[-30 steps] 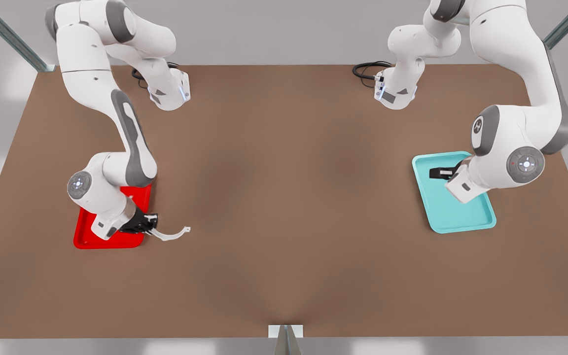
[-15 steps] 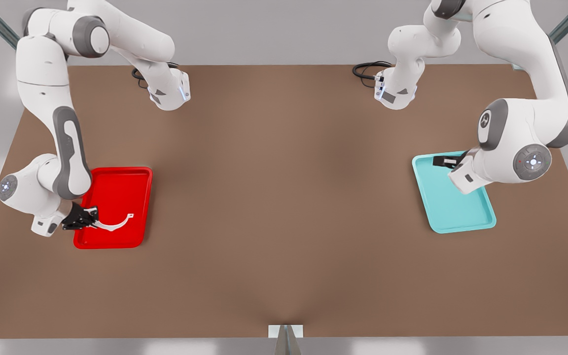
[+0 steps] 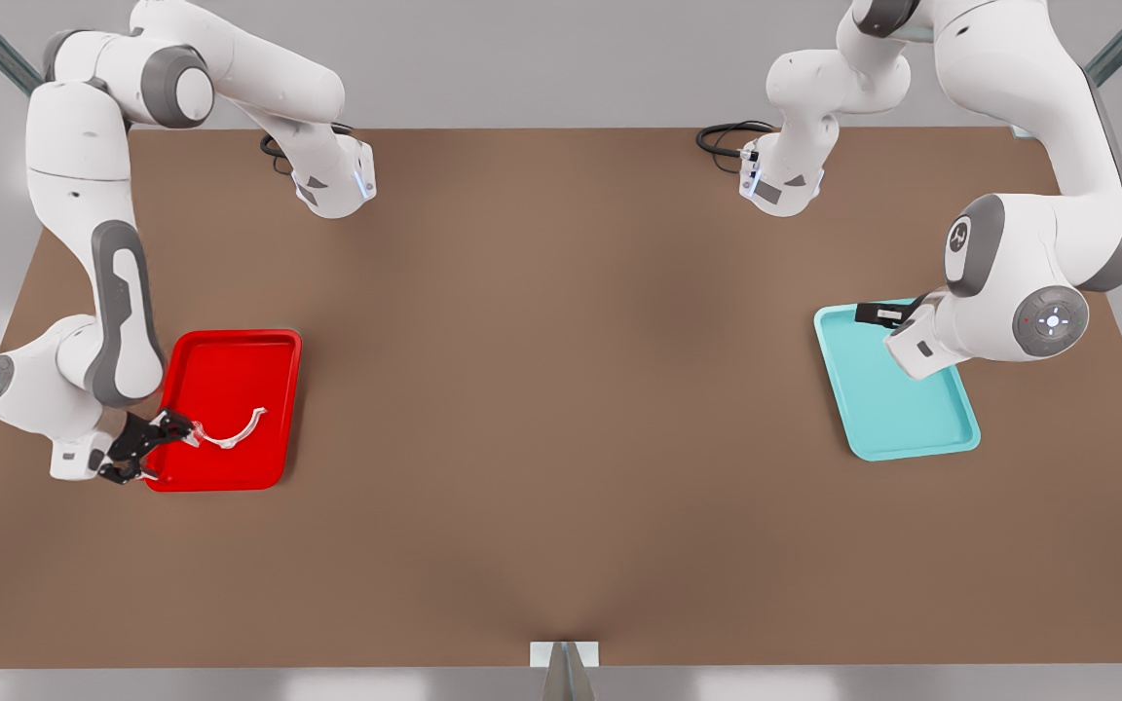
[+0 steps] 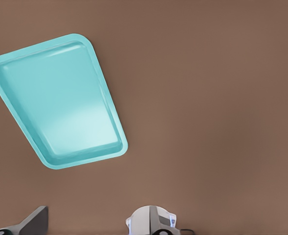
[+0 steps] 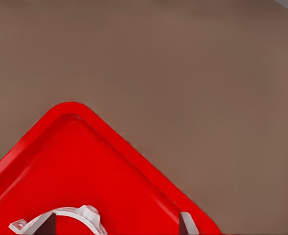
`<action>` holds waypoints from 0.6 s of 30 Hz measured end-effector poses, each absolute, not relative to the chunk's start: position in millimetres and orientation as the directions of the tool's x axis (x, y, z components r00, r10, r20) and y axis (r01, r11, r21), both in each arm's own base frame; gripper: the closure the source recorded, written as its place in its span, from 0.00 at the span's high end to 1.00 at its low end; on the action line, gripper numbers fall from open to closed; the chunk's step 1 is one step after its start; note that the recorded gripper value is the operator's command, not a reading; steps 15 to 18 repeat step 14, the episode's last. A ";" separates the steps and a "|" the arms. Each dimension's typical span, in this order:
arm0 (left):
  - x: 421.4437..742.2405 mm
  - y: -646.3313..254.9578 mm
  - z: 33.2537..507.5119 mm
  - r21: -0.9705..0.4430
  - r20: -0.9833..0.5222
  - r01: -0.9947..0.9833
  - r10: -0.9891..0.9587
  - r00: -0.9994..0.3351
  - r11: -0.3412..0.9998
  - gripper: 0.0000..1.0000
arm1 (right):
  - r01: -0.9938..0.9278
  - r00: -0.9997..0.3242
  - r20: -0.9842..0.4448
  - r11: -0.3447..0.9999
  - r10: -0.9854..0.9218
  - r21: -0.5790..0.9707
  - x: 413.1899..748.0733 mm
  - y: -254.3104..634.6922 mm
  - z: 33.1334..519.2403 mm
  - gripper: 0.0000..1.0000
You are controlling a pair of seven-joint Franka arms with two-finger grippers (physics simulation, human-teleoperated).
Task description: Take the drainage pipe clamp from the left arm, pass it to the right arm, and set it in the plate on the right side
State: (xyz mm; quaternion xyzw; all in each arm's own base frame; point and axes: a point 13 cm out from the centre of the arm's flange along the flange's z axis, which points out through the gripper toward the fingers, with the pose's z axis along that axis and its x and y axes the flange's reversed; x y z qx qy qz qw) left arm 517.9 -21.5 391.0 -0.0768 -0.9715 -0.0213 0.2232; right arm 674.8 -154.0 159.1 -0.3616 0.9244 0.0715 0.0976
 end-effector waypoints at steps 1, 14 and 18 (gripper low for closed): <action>517.5 -21.6 392.3 0.006 0.437 0.160 0.141 -0.888 0.987 1.00 | -0.690 -0.708 -0.256 0.721 -0.658 0.056 688.2 -145.5 178.9 1.00; 505.2 -26.8 420.4 -0.021 0.438 0.172 0.164 -0.884 0.985 1.00 | -0.644 -0.765 -0.077 0.761 -0.639 0.075 615.0 15.4 435.4 1.00; 505.2 -26.8 420.4 -0.021 0.438 0.172 0.164 -0.884 0.985 1.00 | -0.644 -0.765 -0.077 0.761 -0.639 0.075 615.0 15.4 435.4 1.00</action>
